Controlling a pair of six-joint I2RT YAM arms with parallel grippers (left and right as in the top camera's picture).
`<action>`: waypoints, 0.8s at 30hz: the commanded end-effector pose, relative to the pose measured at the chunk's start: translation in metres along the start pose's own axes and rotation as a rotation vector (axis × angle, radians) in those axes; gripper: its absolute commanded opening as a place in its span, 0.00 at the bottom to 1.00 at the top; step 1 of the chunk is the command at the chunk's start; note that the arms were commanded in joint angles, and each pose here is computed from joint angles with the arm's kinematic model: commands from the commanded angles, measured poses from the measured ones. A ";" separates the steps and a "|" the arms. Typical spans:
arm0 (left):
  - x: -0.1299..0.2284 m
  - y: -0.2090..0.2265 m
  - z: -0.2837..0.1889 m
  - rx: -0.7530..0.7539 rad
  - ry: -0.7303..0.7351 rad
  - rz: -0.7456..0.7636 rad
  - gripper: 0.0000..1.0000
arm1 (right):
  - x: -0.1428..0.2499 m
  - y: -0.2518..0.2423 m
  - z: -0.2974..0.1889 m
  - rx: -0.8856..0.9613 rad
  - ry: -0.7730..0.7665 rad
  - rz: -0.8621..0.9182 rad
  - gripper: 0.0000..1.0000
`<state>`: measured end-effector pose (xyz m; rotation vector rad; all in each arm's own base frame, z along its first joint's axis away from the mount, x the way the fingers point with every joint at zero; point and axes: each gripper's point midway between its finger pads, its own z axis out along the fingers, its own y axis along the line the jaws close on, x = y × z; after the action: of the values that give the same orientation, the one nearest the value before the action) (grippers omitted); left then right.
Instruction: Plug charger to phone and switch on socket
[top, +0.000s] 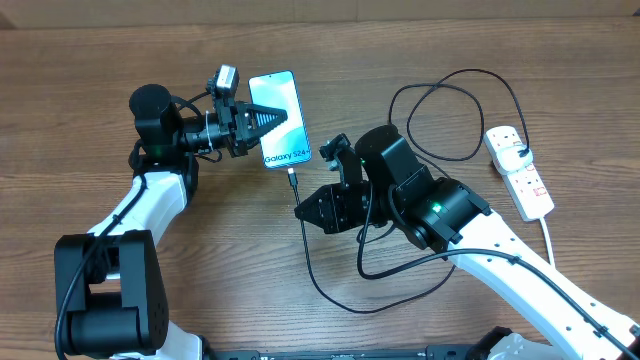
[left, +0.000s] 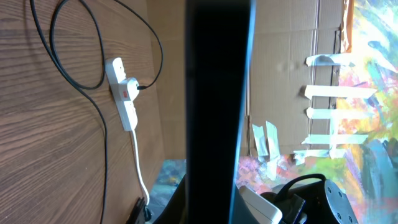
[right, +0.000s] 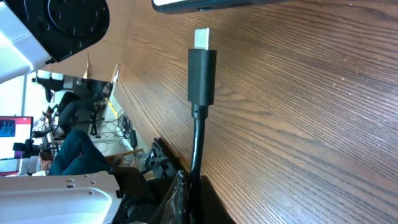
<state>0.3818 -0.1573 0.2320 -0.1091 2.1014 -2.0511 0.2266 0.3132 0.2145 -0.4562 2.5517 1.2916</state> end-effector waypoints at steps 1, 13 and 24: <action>-0.001 -0.010 0.003 0.009 0.017 0.061 0.04 | -0.002 0.003 0.000 -0.010 -0.009 -0.009 0.04; 0.001 -0.010 0.003 0.011 0.031 0.061 0.04 | -0.004 0.003 0.001 -0.011 -0.014 -0.004 0.04; 0.002 -0.010 0.003 0.012 0.036 0.061 0.04 | -0.004 -0.003 0.007 0.000 -0.001 0.009 0.04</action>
<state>0.3804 -0.1576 0.2321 -0.1002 2.1045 -2.0565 0.2307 0.3165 0.2093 -0.4505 2.5572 1.2914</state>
